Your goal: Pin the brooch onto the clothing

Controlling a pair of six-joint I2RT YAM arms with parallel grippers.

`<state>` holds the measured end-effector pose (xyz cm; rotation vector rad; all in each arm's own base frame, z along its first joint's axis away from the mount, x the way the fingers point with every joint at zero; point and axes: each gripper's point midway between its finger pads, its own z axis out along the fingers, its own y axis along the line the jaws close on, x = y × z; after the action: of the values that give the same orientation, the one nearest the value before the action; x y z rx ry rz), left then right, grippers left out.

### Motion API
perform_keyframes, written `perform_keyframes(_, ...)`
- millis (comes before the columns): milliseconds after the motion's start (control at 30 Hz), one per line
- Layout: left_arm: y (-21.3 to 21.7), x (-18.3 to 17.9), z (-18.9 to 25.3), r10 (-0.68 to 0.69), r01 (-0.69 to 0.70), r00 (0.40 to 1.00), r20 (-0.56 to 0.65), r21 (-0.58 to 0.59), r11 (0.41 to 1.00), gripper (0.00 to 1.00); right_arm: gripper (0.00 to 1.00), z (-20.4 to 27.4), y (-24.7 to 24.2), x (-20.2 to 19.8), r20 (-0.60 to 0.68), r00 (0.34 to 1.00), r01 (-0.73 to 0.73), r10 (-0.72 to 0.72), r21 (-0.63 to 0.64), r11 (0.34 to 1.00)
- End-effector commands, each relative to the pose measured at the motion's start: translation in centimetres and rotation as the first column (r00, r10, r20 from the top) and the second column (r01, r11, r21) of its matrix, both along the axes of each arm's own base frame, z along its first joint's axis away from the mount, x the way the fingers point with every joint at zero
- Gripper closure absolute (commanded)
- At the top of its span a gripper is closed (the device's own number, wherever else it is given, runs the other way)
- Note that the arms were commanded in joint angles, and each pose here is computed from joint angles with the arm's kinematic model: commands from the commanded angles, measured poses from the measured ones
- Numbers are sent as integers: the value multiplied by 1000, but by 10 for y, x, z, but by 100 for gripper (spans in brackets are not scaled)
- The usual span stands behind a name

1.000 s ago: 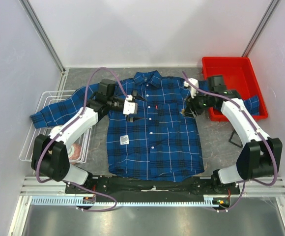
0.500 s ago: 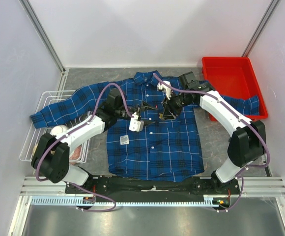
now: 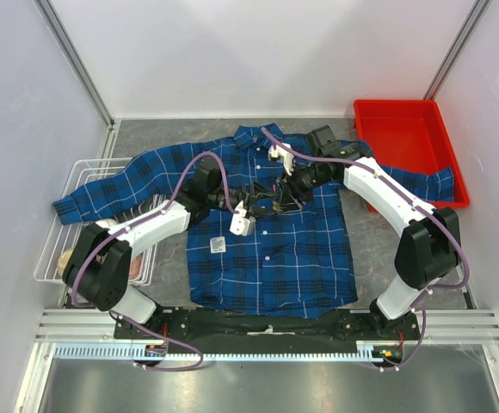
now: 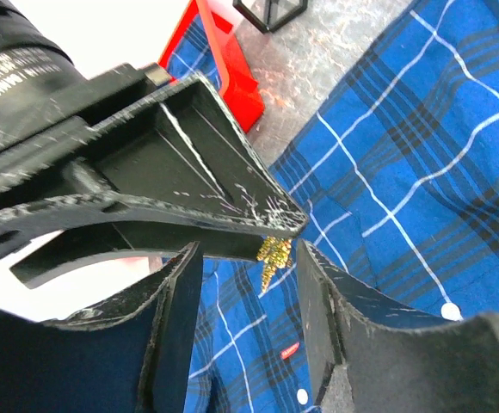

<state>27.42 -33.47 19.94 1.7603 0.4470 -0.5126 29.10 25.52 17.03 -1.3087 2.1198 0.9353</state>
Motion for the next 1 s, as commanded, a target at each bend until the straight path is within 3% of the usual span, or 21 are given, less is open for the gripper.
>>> perform_keyframes(0, -4, 5, -6, -27, 26, 996, 84, 4, 1000, 45, 57, 20, 10, 0, 39, 999, -23, 21, 45, 999)
perform_keyframes(233, -6, 7, -13, -43, 40, 995, 86, 27, 999, 46, 56, 24, 14, -2, 41, 999, -35, 33, 54, 998)
perform_keyframes(367, -6, 6, -14, -47, 45, 995, 93, 29, 999, 55, 56, 25, 17, -4, 30, 999, -43, 41, 63, 997)
perform_keyframes(533, -6, 7, -11, -42, 39, 994, 105, 29, 999, 77, 53, 26, 22, -8, -10, 998, -58, 59, 81, 995)
perform_keyframes(567, -6, 8, -11, -37, 34, 994, 103, 31, 999, 87, 51, 26, 23, -9, -16, 998, -60, 61, 83, 995)
perform_keyframes(667, -4, 9, -8, -14, 11, 996, 84, 40, 999, 98, 35, 30, 23, -8, -5, 998, -64, 65, 84, 994)
perform_keyframes(700, -3, 10, -3, -5, 2, 997, 83, 41, 999, 98, 29, 34, 21, -6, 8, 998, -61, 61, 81, 995)
perform_keyframes(733, -1, 10, 0, 5, -8, 997, 73, 45, 999, 98, 16, 35, 18, -4, 26, 998, -54, 52, 63, 997)
perform_keyframes(800, 5, 4, -6, 29, -26, 999, -30, 88, 996, 98, 2, 45, 10, 1, 71, 997, -37, 32, 60, 998)
perform_keyframes(833, 5, 5, 5, 39, -34, 998, -52, 89, 995, 98, 2, 49, 5, 5, 92, 996, -24, 18, 58, 998)
perform_keyframes(867, 12, -3, -3, 62, -38, 984, -167, 143, 989, 98, 2, 53, -3, 12, 119, 993, -7, -1, 62, 998)
perform_keyframes(967, 14, -4, 10, 124, -63, 933, -337, 186, 981, 98, 2, 67, -19, 29, 178, 981, 59, -70, 67, 996)
